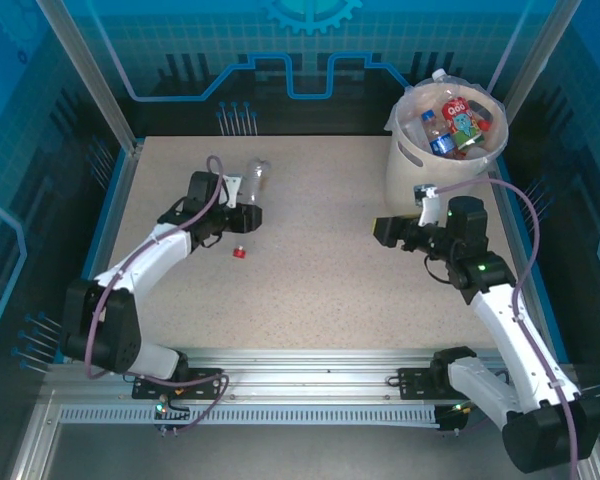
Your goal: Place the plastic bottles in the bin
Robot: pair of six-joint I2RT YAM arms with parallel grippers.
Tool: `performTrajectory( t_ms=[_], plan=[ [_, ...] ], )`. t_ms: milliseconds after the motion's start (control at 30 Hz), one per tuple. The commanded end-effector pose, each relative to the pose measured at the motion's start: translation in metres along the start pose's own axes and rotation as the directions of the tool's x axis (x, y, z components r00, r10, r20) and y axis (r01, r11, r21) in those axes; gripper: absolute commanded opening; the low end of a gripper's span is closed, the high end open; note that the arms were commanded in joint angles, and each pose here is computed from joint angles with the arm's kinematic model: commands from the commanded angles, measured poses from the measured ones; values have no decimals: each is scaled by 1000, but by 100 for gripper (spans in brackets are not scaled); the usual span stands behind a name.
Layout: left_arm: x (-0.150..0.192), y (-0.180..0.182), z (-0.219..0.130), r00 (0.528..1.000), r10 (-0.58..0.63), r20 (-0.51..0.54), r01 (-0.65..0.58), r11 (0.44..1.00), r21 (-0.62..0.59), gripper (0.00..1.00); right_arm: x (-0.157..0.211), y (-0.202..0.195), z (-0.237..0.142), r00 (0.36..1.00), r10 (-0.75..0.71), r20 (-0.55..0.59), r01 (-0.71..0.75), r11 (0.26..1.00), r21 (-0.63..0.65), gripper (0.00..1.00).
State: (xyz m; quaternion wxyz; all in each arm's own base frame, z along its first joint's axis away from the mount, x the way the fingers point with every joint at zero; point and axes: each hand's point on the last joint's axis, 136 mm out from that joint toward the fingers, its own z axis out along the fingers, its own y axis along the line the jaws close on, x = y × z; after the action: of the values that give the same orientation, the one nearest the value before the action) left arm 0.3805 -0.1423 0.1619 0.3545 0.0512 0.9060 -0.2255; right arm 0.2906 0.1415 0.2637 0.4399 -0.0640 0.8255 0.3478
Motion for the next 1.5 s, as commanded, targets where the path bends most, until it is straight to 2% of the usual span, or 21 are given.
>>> performTrajectory(
  t_ms=[0, 133, 267, 433, 667, 867, 1067, 1200, 1267, 1400, 1433, 1467],
  plan=[
    [-8, -55, -8, 993, -94, 75, 72, 965, 252, 41, -19, 34, 15, 997, 15, 79, -3, 988, -152, 80],
    [1, -96, -7, 984, -163, 66, 119, 894, 432, 38, -13, 55, 42, 999, 19, 28, -11, 967, -255, 80],
    [8, -127, -7, 987, -151, 57, 100, 848, 521, 38, -9, 73, 63, 1000, 11, -29, -20, 942, -334, 81],
    [20, -157, -6, 992, -117, 46, 66, 800, 597, 39, 2, 80, 89, 997, 15, -77, -42, 930, -366, 83],
    [35, -175, -4, 997, -70, 28, 37, 783, 620, 39, -6, 90, 109, 996, 32, -80, -63, 906, -419, 81],
    [36, -178, -5, 998, -52, 31, 21, 780, 626, 39, -3, 89, 121, 990, 79, -117, -122, 895, -430, 74],
    [36, -183, -10, 998, -44, 35, 11, 763, 646, 39, 2, 79, 130, 989, 77, -123, -119, 911, -394, 65],
    [39, -183, -12, 998, -48, 27, 19, 763, 647, 39, 4, 78, 132, 988, 81, -134, -129, 909, -397, 53],
    [40, -183, -13, 998, -48, 32, 16, 764, 645, 40, 4, 77, 132, 987, 83, -136, -130, 910, -395, 51],
    [41, -180, -15, 998, -50, 44, 11, 772, 635, 44, 2, 76, 131, 989, 76, -131, -121, 914, -387, 49],
    [40, -180, -15, 997, -52, 48, 10, 775, 632, 47, 0, 76, 131, 989, 72, -126, -116, 915, -386, 48],
    [40, -178, -15, 997, -59, 48, 16, 781, 625, 56, -1, 77, 130, 990, 67, -122, -110, 916, -386, 48]
  ],
)
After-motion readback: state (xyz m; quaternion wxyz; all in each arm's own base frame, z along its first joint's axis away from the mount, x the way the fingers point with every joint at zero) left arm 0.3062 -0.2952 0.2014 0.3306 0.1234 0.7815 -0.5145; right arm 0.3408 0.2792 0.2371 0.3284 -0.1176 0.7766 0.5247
